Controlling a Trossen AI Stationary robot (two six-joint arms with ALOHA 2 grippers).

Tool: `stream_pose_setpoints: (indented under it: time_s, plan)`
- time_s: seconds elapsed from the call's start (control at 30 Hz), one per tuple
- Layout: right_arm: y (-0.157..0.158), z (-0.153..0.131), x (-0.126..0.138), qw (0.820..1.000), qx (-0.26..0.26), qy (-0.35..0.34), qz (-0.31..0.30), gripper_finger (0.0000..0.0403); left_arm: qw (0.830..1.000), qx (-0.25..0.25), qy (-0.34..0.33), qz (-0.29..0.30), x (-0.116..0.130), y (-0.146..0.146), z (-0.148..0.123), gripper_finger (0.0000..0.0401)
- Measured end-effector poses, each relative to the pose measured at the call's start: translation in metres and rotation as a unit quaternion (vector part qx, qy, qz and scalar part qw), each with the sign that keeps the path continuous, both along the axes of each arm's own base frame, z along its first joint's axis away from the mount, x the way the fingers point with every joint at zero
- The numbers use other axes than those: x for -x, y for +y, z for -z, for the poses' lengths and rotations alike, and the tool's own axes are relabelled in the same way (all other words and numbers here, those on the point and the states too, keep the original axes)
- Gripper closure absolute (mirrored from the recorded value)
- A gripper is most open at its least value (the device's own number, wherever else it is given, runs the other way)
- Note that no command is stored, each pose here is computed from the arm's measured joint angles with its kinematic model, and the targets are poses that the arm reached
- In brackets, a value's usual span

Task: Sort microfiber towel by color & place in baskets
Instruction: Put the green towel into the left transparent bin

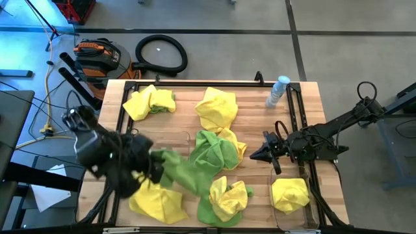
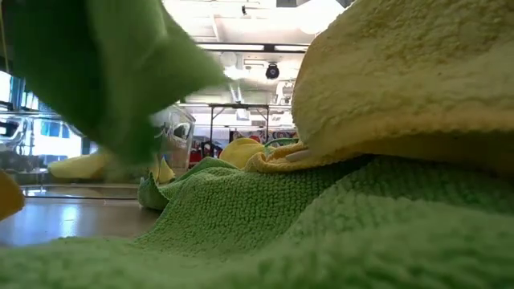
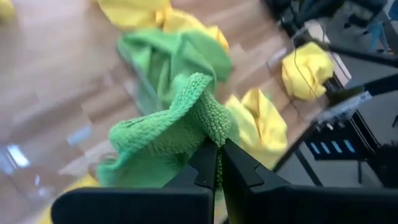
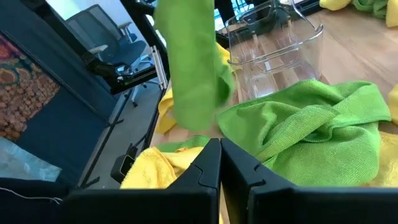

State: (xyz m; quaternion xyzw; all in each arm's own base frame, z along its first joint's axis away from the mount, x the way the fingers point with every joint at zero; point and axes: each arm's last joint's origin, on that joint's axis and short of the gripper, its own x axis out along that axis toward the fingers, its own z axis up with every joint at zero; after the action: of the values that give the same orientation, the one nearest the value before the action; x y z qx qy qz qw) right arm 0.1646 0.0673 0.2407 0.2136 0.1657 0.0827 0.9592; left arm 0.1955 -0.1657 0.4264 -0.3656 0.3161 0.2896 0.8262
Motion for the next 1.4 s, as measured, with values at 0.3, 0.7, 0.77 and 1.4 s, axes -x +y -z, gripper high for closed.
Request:
stream_pose_setpoints:
  time_s: [0.3, 0.7, 0.77, 1.4]
  plan:
    - [-0.002, 0.0, -0.001, 0.999, -0.001, -0.003, 0.046, 0.0402, 0.997, -0.068, -0.02, 0.016, 0.015, 0.069, -0.032, 0.0401]
    - [-0.005, 0.0, -0.001, 0.995, -0.014, -0.005, 0.097, 0.0402, 0.992, -0.094, -0.073, 0.044, 0.067, 0.108, -0.059, 0.0401]
    - [-0.006, 0.0, -0.001, 0.994, -0.012, -0.006, 0.107, 0.0402, 0.991, -0.103, -0.068, 0.052, 0.068, 0.109, -0.058, 0.0401]
    - [-0.008, -0.001, -0.001, 0.989, -0.015, -0.01, 0.144, 0.0402, 0.988, 0.014, 0.144, -0.052, 0.023, 0.096, 0.06, 0.0401]
